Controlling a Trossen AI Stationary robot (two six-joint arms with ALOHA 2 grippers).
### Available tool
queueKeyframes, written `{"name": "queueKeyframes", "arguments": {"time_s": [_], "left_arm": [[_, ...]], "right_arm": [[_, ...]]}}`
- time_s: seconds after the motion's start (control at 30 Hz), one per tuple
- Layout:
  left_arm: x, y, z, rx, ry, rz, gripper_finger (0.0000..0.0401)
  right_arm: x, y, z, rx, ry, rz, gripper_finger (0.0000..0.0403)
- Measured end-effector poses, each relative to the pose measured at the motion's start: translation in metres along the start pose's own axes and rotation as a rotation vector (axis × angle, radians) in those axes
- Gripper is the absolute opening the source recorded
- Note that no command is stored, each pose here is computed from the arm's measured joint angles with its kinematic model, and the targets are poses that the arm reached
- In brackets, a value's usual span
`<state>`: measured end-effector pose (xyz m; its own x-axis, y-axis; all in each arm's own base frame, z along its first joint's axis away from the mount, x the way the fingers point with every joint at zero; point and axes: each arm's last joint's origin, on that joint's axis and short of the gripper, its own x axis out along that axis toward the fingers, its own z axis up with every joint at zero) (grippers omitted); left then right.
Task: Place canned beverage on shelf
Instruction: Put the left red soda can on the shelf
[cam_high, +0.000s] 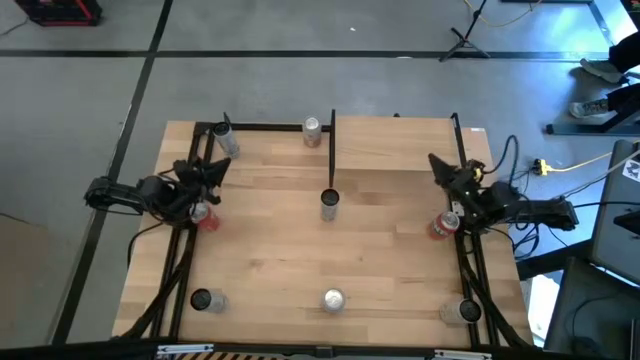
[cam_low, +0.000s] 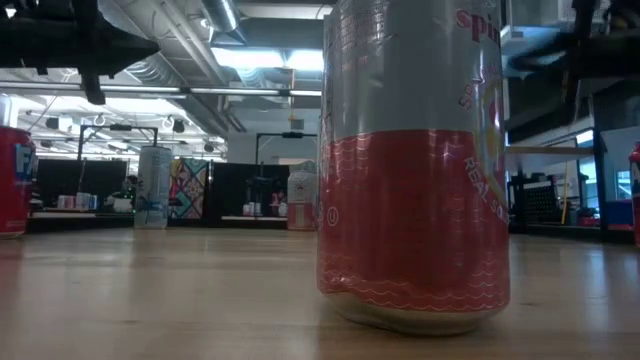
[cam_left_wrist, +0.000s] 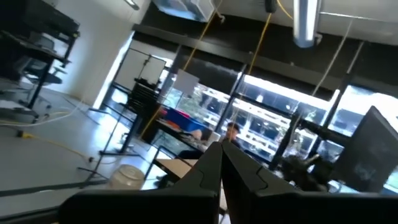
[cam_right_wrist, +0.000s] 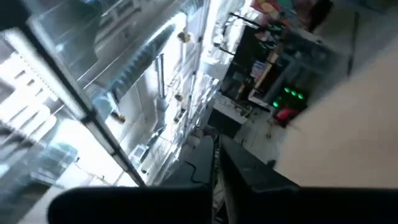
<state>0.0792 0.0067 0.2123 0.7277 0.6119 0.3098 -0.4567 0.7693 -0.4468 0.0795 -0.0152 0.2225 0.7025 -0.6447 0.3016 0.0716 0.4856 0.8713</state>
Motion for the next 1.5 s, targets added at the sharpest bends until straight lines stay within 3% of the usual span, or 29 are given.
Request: {"name": "queueKeyframes", "arguments": {"time_s": [0.33,0.77,0.93,1.1,1.33,1.5], "left_arm": [[0.002,0.002,0.0,0.021,-0.008,0.029,0.0004],[0.004,0.005,-0.001,0.046,-0.018,0.058,0.0004],[0.004,0.005,0.0,0.049,-0.02,0.048,0.0014],[0.004,0.005,-0.001,0.052,-0.015,0.046,0.0027],[0.004,0.005,-0.001,0.052,-0.015,0.046,0.0035],[0.004,0.006,-0.003,0.066,0.005,0.05,0.0036]], "right_arm": [[0.033,0.074,0.02,-0.38,0.288,-0.196,0.0017],[0.071,0.136,0.018,-0.688,0.793,-0.478,0.0017],[0.081,0.145,0.008,-0.717,1.024,-0.589,0.0017],[0.078,0.138,-0.001,-0.705,1.214,-0.794,0.0017],[0.074,0.126,-0.01,-0.673,1.325,-1.047,0.0017],[0.075,0.126,-0.013,-0.641,1.345,-1.059,0.0031]]}}
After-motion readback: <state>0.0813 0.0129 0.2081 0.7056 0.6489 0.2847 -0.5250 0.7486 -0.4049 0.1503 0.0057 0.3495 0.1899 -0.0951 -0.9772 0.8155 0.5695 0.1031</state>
